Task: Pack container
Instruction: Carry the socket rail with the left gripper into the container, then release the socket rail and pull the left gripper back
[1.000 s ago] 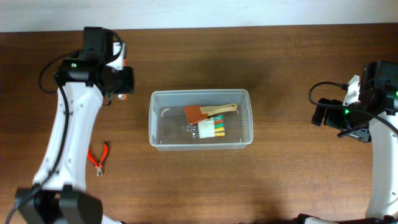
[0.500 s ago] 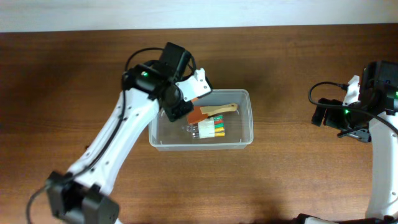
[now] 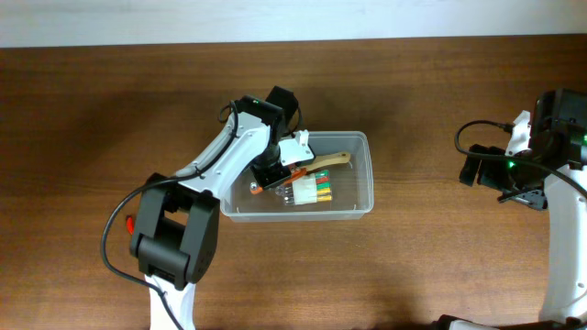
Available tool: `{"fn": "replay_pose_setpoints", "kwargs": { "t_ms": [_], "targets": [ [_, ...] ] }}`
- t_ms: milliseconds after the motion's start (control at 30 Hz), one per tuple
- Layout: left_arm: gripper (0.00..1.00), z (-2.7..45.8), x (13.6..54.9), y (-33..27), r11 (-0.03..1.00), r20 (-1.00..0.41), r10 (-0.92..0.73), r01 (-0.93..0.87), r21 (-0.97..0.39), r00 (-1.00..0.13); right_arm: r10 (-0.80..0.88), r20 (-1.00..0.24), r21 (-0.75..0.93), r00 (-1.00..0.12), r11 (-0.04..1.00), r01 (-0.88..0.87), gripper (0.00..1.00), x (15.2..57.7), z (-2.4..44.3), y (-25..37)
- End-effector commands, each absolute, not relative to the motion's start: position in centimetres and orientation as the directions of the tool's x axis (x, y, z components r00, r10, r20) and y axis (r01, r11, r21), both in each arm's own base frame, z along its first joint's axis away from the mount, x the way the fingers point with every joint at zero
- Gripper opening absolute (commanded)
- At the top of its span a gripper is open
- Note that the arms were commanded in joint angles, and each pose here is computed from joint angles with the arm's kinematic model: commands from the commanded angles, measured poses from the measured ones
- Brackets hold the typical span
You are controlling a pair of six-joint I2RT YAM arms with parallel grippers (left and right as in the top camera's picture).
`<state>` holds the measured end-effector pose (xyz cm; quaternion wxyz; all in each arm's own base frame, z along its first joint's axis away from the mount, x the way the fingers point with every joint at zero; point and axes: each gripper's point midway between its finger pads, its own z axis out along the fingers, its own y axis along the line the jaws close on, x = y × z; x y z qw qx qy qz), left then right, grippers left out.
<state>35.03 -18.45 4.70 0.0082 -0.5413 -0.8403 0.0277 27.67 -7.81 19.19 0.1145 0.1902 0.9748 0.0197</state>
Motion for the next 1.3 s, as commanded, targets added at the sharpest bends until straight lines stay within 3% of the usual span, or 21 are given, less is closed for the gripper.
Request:
{"fn": "replay_pose_setpoints", "kwargs": {
  "t_ms": [0, 133, 167, 267, 367, 500, 633, 800, 967, 1100, 1267],
  "targets": [
    [0.34, 4.1, 35.0, -18.4, 0.404, -0.011, 0.914, 0.912, -0.074, -0.406, 0.386, -0.207, 0.088, -0.899, 0.922, 0.376, 0.99, 27.6, 19.0, -7.9],
    [0.57, 4.1, 35.2, -18.0, 0.406, 0.007, 0.914, 0.912, -0.052, -0.406, 0.386, -0.206, 0.087, -0.899, 0.922, 0.376, 0.99, 27.5, 19.0, -7.9],
    [0.69, 4.1, 35.6, -17.3, 0.438, 0.037, 0.899, 0.899, -0.014, -0.437, 0.386, -0.206, 0.087, -0.899, 0.922, 0.376, 0.99, 27.5, 19.0, -7.9],
    [0.71, 5.6, 37.0, -16.0, 0.542, 0.07, 0.833, 0.835, 0.095, -0.549, 0.386, -0.207, 0.087, -0.899, 0.922, 0.376, 0.99, 27.5, 19.0, -7.9],
    [0.73, 9.1, 38.2, -16.3, 0.613, 0.005, 0.785, 0.779, 0.132, -0.619, 0.386, -0.207, 0.087, -0.899, 0.922, 0.376, 0.99, 27.5, 19.0, -7.9],
    [0.86, 17.4, 38.2, -14.5, 0.72, -0.102, 0.687, 0.655, 0.229, -0.72, 0.385, -0.211, 0.083, -0.898, 0.923, 0.376, 0.99, 27.6, 19.1, -8.0],
    [0.99, 21.6, 35.8, -10.8, 0.82, -0.147, 0.563, 0.527, 0.223, -0.814, 0.381, -0.214, 0.083, -0.899, 0.924, 0.372, 0.99, 27.7, 19.1, -8.0],
    [0.99, 26.9, 33.5, -4.7, 0.93, -0.296, 0.355, 0.302, 0.209, -0.887, 0.375, -0.219, 0.082, -0.901, 0.927, 0.366, 0.99, 27.8, 19.1, -8.0],
    [0.99, 29.1, 29.2, -1.2, 0.962, -0.406, 0.257, 0.191, 0.197, -0.877, 0.364, -0.22, 0.08, -0.905, 0.931, 0.356, 0.99, 27.8, 19.1, -8.0],
    [0.99, 26.8, 26.6, 0.7, 0.976, -0.448, 0.183, 0.108, 0.189, -0.875, 0.364, -0.22, 0.08, -0.905, 0.931, 0.356, 0.99, 27.8, 19.1, -8.0],
    [0.99, 18.7, 25.7, 3.1, 0.994, -0.42, 0.028, -0.021, 0.111, -0.907, 0.364, -0.223, 0.08, -0.904, 0.931, 0.355, 0.99, 27.9, 19.1, -8.0]
  ]
}}
